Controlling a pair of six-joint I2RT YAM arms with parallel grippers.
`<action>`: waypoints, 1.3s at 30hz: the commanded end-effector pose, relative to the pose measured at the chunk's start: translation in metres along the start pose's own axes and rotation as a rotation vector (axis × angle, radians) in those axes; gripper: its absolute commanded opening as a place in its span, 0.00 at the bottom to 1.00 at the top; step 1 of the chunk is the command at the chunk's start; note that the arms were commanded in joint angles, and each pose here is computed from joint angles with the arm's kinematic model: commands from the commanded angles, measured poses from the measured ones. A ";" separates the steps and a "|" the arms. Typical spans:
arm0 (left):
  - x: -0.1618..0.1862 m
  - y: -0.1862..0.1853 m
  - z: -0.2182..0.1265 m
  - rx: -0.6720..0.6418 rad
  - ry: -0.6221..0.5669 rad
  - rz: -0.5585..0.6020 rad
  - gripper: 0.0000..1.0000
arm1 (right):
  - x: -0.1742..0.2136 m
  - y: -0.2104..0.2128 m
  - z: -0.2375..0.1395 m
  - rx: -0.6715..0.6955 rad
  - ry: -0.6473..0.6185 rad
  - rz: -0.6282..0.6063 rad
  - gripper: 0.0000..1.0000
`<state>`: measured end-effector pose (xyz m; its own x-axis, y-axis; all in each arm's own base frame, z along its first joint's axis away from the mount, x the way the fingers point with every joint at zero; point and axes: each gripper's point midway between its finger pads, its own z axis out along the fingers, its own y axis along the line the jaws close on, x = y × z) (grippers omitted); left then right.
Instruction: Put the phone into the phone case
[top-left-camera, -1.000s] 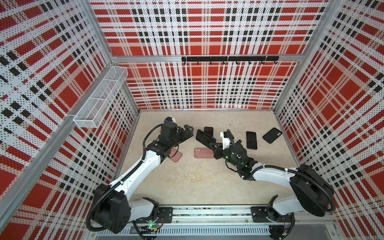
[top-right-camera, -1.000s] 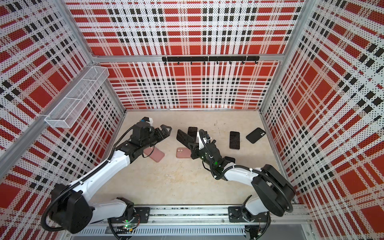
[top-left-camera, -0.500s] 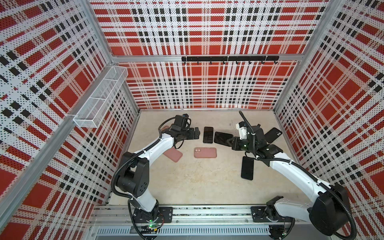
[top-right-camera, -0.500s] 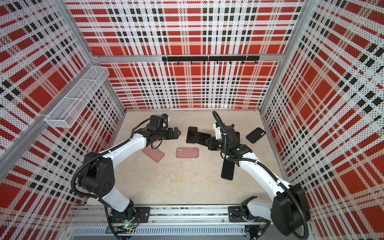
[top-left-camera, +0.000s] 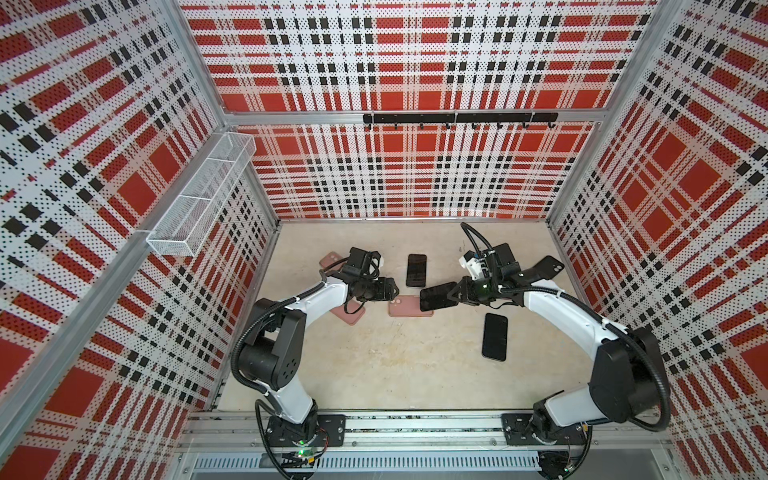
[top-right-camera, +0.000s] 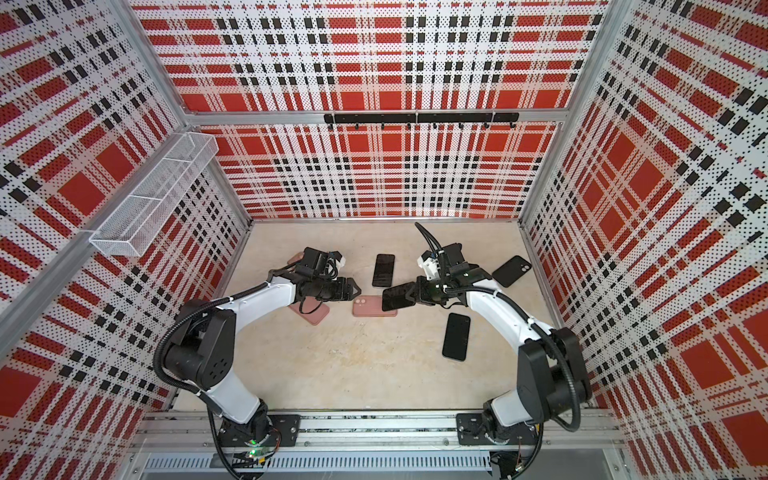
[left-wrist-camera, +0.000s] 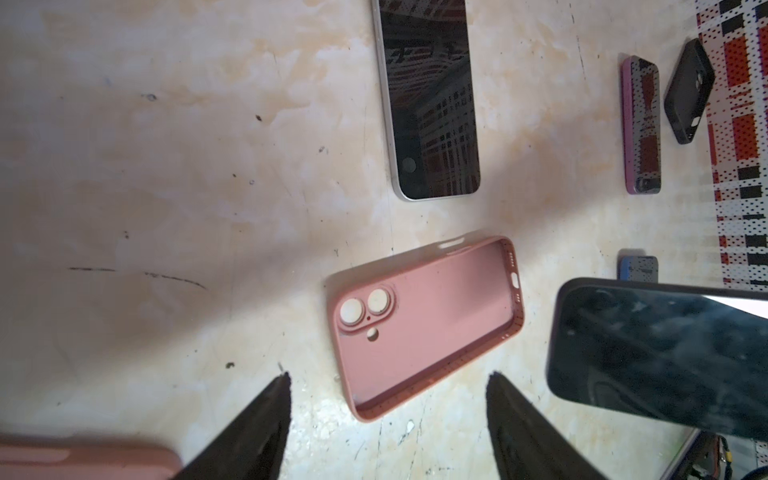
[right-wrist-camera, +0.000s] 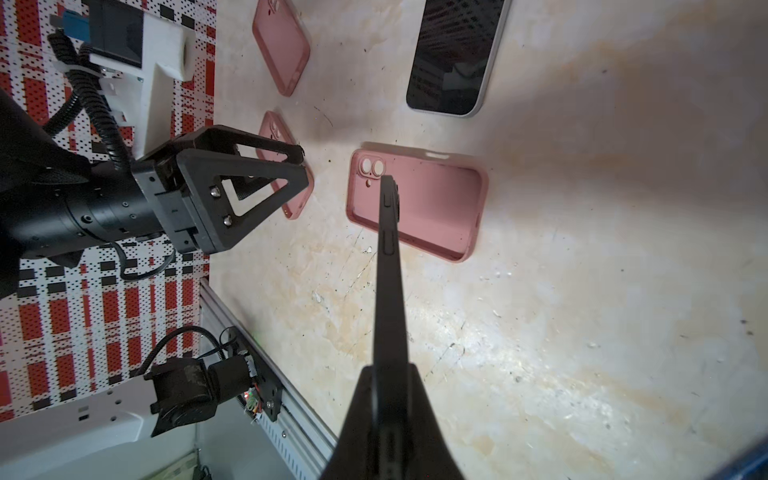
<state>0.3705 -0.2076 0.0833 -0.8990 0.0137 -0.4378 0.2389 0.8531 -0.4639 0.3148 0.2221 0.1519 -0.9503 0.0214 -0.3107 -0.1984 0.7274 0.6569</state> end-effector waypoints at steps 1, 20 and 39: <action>0.009 0.002 0.011 0.036 0.043 -0.003 0.73 | -0.014 0.018 0.006 -0.096 0.001 -0.014 0.00; 0.030 0.018 0.034 0.009 0.125 -0.033 0.66 | -0.021 -0.005 0.057 -0.131 0.085 0.052 0.00; 0.042 0.009 0.048 0.081 0.167 -0.078 0.57 | -0.008 -0.031 0.084 -0.099 0.163 0.116 0.00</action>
<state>0.3590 -0.2186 0.0326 -0.9532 0.0367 -0.3000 0.1969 0.8285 -0.5243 0.3475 0.2607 0.0915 -0.9904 -0.0211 -0.1367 -0.1191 0.6320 0.7658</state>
